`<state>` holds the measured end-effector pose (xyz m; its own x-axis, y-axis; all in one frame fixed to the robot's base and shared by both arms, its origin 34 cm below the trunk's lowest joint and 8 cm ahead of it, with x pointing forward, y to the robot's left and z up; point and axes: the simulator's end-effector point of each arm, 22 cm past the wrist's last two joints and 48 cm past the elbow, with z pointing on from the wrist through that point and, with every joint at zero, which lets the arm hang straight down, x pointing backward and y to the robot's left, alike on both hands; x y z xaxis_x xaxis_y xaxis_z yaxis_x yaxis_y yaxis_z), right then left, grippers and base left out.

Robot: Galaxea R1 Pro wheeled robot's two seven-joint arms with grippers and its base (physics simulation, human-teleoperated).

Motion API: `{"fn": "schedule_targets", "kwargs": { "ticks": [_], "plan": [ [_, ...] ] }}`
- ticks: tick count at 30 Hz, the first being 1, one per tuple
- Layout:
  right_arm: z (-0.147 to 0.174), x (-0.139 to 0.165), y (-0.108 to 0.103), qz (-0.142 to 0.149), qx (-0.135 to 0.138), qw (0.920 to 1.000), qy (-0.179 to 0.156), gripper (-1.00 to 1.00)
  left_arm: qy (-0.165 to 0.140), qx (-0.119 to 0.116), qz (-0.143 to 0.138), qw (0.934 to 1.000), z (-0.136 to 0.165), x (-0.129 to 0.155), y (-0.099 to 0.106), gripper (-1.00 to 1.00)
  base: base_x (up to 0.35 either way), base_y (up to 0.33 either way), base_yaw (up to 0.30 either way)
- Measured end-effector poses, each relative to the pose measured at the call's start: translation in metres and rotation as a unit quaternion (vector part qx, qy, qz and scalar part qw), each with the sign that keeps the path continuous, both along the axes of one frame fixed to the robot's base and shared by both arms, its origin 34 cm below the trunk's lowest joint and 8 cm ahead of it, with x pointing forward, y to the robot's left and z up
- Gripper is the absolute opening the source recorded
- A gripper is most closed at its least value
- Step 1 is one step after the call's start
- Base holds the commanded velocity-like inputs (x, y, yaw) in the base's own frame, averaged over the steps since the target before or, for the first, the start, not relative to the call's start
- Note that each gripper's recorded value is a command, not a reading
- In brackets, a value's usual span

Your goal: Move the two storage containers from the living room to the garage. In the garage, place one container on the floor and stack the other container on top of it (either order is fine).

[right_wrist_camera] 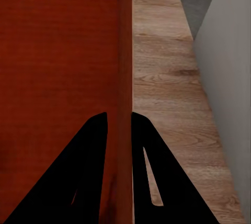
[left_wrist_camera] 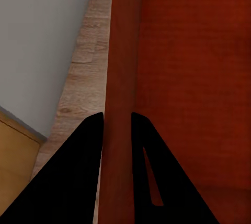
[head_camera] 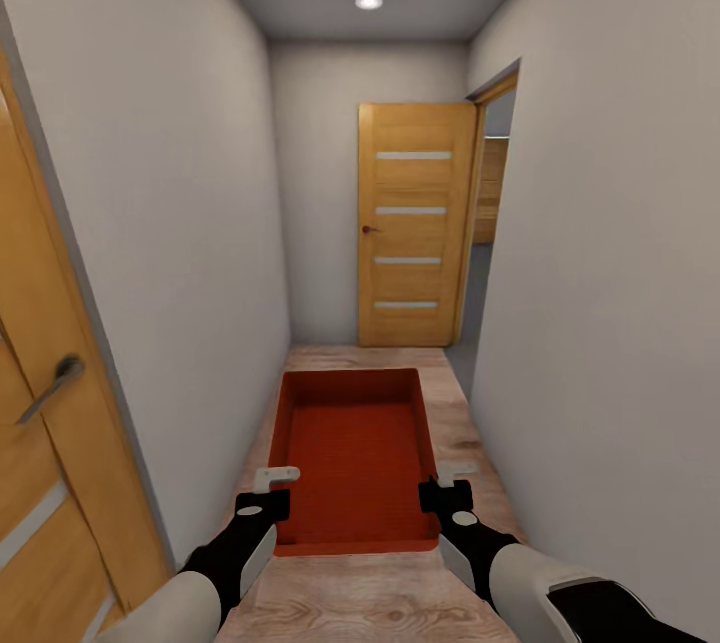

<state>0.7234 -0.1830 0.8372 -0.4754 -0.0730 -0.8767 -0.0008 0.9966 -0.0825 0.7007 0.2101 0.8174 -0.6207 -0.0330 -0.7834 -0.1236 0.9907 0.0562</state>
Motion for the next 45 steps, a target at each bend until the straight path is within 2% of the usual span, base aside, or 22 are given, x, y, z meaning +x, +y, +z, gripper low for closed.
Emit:
{"fn": "schedule_targets", "kwargs": {
  "ticks": [45],
  "plan": [
    [-0.0001,0.0,-0.0001,0.0,0.001,1.0,0.0,-1.0,0.0,0.0,0.0,1.0,0.0002,0.0001,-0.0001,-1.0,0.322,0.0,0.0]
  ]
}}
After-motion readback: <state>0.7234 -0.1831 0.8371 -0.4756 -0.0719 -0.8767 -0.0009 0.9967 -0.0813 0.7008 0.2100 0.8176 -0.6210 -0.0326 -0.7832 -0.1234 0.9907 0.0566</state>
